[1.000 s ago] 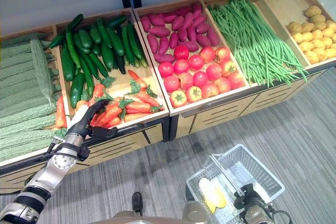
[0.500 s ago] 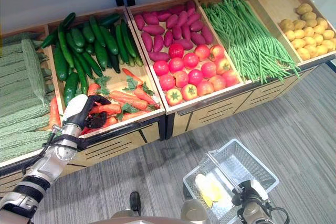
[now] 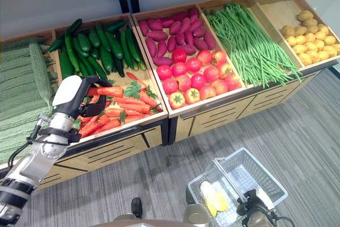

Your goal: Get the vegetables into the basket

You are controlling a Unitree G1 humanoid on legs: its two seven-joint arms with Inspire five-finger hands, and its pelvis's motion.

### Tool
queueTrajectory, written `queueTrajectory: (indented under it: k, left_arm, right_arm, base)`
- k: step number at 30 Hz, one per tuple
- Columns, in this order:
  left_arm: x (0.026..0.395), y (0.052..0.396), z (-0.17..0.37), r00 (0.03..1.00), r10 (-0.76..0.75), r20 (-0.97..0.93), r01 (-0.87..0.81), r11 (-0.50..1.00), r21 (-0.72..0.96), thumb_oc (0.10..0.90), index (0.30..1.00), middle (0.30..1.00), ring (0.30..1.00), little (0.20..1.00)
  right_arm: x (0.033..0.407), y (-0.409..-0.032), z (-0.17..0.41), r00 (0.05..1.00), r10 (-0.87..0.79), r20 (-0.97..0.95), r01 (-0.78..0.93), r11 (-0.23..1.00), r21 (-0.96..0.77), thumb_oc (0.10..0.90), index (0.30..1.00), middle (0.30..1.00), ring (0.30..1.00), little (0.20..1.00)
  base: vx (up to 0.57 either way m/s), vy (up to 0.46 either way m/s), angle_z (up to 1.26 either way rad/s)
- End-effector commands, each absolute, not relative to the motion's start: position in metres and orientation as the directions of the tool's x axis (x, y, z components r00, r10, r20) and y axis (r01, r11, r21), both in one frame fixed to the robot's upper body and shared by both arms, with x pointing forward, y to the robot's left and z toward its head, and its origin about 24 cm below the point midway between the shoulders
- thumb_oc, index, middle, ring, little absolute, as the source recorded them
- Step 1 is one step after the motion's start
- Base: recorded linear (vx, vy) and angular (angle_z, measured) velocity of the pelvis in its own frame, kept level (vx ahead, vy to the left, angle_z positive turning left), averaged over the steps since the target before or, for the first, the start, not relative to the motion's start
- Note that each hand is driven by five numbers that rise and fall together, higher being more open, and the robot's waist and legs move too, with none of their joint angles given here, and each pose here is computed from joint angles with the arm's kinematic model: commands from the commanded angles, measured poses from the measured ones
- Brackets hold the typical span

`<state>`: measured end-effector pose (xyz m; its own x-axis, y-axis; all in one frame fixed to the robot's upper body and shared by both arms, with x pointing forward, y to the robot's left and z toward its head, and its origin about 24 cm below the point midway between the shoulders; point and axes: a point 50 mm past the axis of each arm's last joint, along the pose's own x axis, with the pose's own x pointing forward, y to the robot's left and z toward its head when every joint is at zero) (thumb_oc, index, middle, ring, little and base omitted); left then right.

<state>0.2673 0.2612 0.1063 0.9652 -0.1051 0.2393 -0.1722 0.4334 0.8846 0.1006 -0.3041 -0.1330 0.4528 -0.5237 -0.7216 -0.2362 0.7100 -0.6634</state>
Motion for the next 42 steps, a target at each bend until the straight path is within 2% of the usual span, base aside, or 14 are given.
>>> queueTrajectory:
  k: [1,5,7,12,25,34,40,42]
  left_arm:
    - [0.273,0.254,0.168,0.866,-0.217,0.450,-0.326,0.437,0.838,0.400,0.300,0.300,0.300,0.300]
    - [0.271,0.248,0.176,0.851,-0.277,0.446,-0.308,0.424,0.852,0.400,0.300,0.300,0.300,0.300]
    - [0.273,0.235,0.185,0.820,-0.356,0.448,-0.295,0.408,0.864,0.400,0.300,0.300,0.300,0.300]
    - [0.268,0.228,0.200,0.774,-0.412,0.481,-0.321,0.399,0.859,0.400,0.300,0.300,0.300,0.300]
    - [0.255,0.251,0.193,0.829,-0.341,0.444,-0.322,0.359,0.876,0.400,0.300,0.300,0.300,0.300]
    - [0.258,0.232,0.184,0.813,-0.352,0.463,-0.258,0.495,0.830,0.400,0.300,0.300,0.300,0.300]
    - [0.267,0.216,0.176,0.805,-0.356,0.475,-0.211,0.576,0.790,0.400,0.300,0.300,0.300,0.300]
    - [0.268,0.215,0.173,0.808,-0.339,0.481,-0.210,0.597,0.774,0.400,0.300,0.300,0.300,0.300]
  right_arm:
    - [0.105,-0.319,-0.124,0.474,-0.575,-0.667,-0.210,0.662,-0.719,0.400,0.300,0.300,0.300,0.300]
    - [0.112,-0.318,-0.122,0.494,-0.570,-0.656,-0.185,0.669,-0.720,0.400,0.300,0.300,0.300,0.300]
    - [0.108,-0.319,-0.123,0.485,-0.580,-0.654,-0.165,0.674,-0.720,0.400,0.300,0.300,0.300,0.300]
    - [0.110,-0.319,-0.121,0.496,-0.582,-0.644,-0.151,0.673,-0.724,0.400,0.300,0.300,0.300,0.300]
    - [0.100,-0.322,-0.123,0.467,-0.598,-0.652,-0.167,0.664,-0.729,0.400,0.300,0.300,0.300,0.300]
    - [0.084,-0.338,-0.119,0.411,-0.652,-0.637,-0.155,0.639,-0.754,0.400,0.300,0.300,0.300,0.300]
    - [0.087,-0.347,-0.111,0.435,-0.682,-0.587,-0.088,0.617,-0.782,0.400,0.300,0.300,0.300,0.300]
    - [0.097,-0.348,-0.107,0.473,-0.674,-0.568,-0.080,0.609,-0.789,0.400,0.300,0.300,0.300,0.300]
  base:
    - [0.02,0.107,-0.04]
    - [-0.03,0.130,-0.16]
    - [-0.06,0.187,-0.17]
    - [-0.10,0.142,-0.20]
    - [-0.12,0.004,-0.69]
    - [0.00,-0.183,-0.27]
    - [-0.02,-0.204,-0.11]
    - [0.01,-0.124,-0.08]
